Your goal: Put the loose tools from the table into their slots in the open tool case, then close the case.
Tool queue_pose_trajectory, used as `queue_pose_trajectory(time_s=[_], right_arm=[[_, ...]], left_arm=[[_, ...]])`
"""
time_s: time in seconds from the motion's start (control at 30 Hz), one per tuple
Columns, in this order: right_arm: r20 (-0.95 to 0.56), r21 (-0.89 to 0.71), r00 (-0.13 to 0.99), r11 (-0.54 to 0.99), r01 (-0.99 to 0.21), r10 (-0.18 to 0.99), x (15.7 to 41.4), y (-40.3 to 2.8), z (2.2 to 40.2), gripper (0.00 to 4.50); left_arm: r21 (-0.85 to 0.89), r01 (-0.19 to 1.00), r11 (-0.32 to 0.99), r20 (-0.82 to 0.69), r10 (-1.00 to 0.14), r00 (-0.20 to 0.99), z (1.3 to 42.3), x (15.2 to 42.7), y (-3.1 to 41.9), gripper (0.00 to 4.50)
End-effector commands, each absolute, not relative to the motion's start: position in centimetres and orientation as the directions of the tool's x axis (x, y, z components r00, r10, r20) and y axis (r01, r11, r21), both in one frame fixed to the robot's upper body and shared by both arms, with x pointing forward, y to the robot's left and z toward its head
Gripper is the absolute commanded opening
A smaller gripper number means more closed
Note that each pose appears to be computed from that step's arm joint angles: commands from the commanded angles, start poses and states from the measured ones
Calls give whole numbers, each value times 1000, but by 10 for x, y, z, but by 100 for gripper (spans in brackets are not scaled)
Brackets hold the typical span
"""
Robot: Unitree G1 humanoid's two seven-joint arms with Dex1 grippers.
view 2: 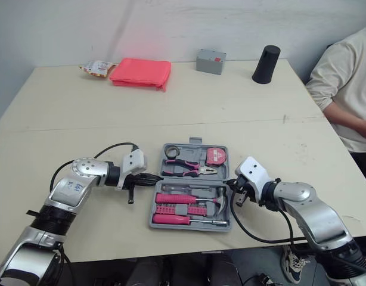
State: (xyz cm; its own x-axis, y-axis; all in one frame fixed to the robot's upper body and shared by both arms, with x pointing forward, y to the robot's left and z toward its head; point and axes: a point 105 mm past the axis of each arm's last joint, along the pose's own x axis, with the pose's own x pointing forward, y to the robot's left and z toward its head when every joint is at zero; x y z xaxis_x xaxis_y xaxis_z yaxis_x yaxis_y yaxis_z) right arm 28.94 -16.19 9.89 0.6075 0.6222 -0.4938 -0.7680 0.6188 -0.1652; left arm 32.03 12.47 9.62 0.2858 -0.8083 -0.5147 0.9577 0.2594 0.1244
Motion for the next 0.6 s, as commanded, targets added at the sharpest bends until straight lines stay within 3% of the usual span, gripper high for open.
queue_pose_trajectory(time_s=[0.03, 0.13, 0.17, 0.23, 0.3, 0.5, 0.6], right_arm=[[-426, -248, 699, 668, -701, 575, 294, -175, 118, 4], [-409, -262, 767, 742, -618, 494, 291, -195, 123, 4], [-414, -248, 770, 753, -609, 486, 287, -199, 124, 1], [-413, -202, 775, 782, -590, 479, 279, -205, 129, 68], [-389, -108, 788, 826, -553, 477, 277, -207, 139, 147], [-335, 174, 824, 889, -423, 457, 296, -197, 160, 448], [-345, 278, 823, 886, -371, 452, 307, -186, 161, 448]], left_arm=[[127, 923, 364, -530, -761, 374, 91, 326, 143, 0], [91, 891, 445, -531, -736, 421, 93, 324, 166, 0], [75, 885, 460, -531, -732, 426, 96, 321, 172, 26], [-7, 858, 514, -491, -749, 445, 108, 320, 177, 88], [-102, 809, 579, -446, -753, 484, 123, 326, 177, 177], [-248, 676, 694, -470, -696, 543, 138, 348, 156, 449], [-279, 637, 719, -499, -675, 544, 136, 353, 146, 449]])
